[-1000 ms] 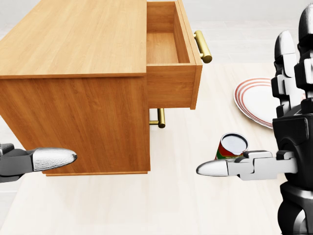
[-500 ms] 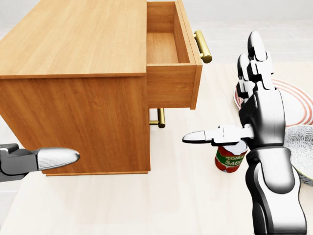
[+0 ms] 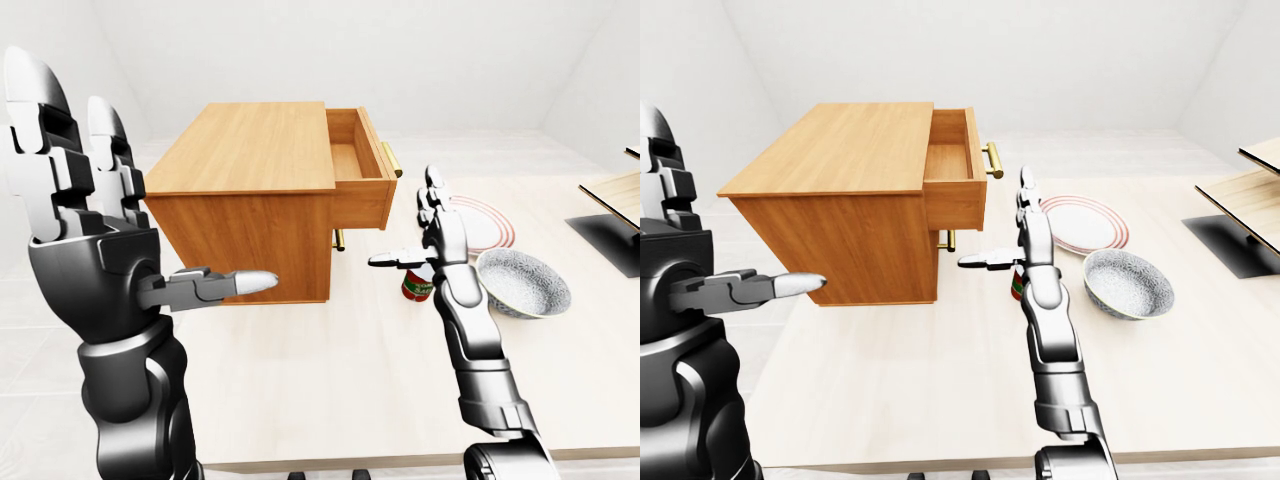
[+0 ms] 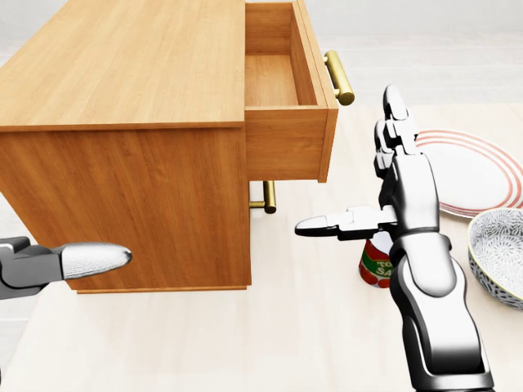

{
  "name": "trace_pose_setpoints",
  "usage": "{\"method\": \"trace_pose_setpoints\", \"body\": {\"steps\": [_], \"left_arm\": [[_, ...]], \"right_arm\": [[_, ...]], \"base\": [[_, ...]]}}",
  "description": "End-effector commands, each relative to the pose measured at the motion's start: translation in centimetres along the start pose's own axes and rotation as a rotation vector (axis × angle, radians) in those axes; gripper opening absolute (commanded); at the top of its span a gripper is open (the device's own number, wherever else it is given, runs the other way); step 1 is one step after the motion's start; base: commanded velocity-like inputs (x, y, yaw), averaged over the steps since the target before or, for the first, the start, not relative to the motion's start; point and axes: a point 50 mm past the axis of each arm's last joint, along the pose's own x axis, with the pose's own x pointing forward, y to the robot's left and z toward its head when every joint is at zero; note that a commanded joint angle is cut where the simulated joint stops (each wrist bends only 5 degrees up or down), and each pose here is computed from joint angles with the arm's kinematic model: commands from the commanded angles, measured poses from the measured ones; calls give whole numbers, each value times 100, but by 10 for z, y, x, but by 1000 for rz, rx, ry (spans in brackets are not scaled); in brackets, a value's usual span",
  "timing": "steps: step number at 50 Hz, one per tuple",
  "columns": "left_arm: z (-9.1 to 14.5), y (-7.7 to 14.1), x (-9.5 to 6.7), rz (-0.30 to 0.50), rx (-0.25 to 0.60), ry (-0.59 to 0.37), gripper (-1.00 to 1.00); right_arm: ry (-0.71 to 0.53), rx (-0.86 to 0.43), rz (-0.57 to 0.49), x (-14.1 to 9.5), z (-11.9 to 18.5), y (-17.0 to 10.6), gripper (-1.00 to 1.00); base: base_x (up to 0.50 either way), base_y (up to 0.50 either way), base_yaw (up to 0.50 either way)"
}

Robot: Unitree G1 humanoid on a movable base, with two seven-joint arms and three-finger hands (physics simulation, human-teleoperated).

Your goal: Close the top drawer of the cabinet.

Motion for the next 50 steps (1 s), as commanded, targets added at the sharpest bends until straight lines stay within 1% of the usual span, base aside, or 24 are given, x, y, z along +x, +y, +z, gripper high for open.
{"method": "trace_pose_setpoints", "body": {"steps": [1, 7, 10, 15, 17, 20, 25, 26, 29, 32, 36, 37, 38, 44, 47, 50], "left_arm": [[-1, 0, -1, 0, 0, 5, 100], [0, -1, -1, -4, 0, 1, 100], [-4, -2, -2, -15, 19, 25, 100], [0, -2, -2, -18, 16, 5, 100], [-1, -2, -2, -18, 17, 11, 100], [0, -3, -3, -22, 18, 7, 100], [-5, -3, -3, -25, 22, 32, 100], [-6, -3, -4, -25, 23, 35, 100], [-5, -3, -4, -27, 24, 31, 100], [-5, -3, -4, -27, 26, 34, 100], [-8, -3, -5, -26, 29, 47, 100], [-8, -3, -5, -26, 29, 48, 100], [-9, -3, -5, -28, 30, 51, 100], [-9, -3, -5, -29, 33, 53, 100], [-7, -3, -4, -29, 32, 40, 100], [-8, -3, -5, -30, 33, 48, 100]], "right_arm": [[-13, 2, 1, 4, 4, -2, 100], [-26, 8, 24, 3, 7, 2, 100], [-22, -9, 43, 3, 6, 5, 100], [-20, -19, 69, 1, 5, 8, 100], [-24, -24, 83, 1, 6, 10, 100], [-30, -46, 129, -1, 7, 16, 100], [-37, -38, 139, 0, 9, 20, 100], [-19, -49, 149, 1, 5, 22, 100], [-23, -45, 149, 4, 6, 23, 100], [-1, -46, 160, 5, 2, 28, 100], [-12, -36, 155, 7, 5, 28, 100], [-13, -13, 141, 9, 5, 27, 100], [14, -3, 118, 14, 0, 23, 100], [76, -6, 111, 23, -11, 26, 100], [83, -8, 100, 26, -11, 28, 100], [71, 8, 80, 32, -6, 28, 100]], "base": [[0, 0, 0], [0, 0, 0], [0, 0, 0], [0, 0, 0], [0, 0, 0], [0, 0, 0], [0, 0, 0], [0, 0, 0], [0, 0, 0], [0, 0, 0], [0, 0, 0], [0, 0, 0], [0, 0, 0], [0, 0, 0], [0, 0, 0], [0, 0, 0]]}}
